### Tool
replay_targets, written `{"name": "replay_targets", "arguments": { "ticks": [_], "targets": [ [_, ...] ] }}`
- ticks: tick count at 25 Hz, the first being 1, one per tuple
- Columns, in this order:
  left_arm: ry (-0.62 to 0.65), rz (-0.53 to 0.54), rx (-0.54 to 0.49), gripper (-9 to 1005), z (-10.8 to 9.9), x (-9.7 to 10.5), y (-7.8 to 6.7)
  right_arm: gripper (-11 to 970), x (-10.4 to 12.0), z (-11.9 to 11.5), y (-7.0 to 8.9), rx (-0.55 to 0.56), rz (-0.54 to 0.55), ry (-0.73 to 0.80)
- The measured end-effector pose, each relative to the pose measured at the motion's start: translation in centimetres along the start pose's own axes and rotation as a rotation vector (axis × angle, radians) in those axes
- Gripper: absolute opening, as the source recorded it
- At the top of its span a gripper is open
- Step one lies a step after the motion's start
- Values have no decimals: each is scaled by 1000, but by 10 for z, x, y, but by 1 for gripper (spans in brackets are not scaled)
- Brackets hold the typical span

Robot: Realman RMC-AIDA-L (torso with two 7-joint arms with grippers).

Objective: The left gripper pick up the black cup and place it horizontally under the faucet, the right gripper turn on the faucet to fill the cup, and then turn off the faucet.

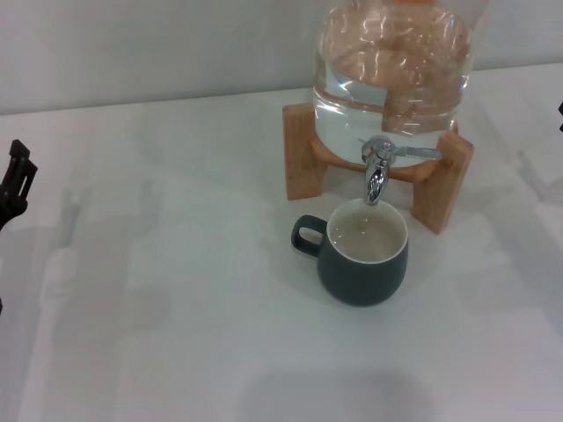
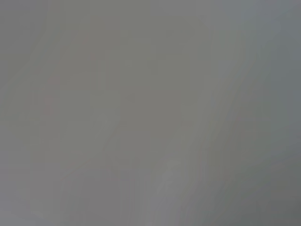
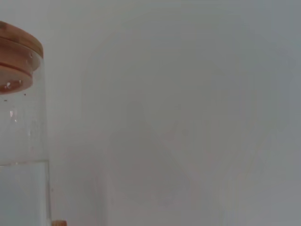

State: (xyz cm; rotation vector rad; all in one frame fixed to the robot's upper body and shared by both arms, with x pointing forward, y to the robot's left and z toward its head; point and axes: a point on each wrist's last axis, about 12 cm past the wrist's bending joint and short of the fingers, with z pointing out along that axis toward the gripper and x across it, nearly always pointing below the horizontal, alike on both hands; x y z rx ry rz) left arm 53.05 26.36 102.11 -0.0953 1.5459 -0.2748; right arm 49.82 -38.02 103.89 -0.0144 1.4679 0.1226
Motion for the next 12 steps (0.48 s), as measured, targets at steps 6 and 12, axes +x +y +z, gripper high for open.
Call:
{"name": "replay_targets", "arguments": {
  "ticks": [6, 12],
  "targets": [
    [-1, -2, -4, 794, 0, 0, 1, 838, 1, 0, 0, 2, 1, 3],
    [-1, -1, -5, 794, 0, 0, 1, 838, 1, 0, 0, 2, 1, 3]
  ]
}}
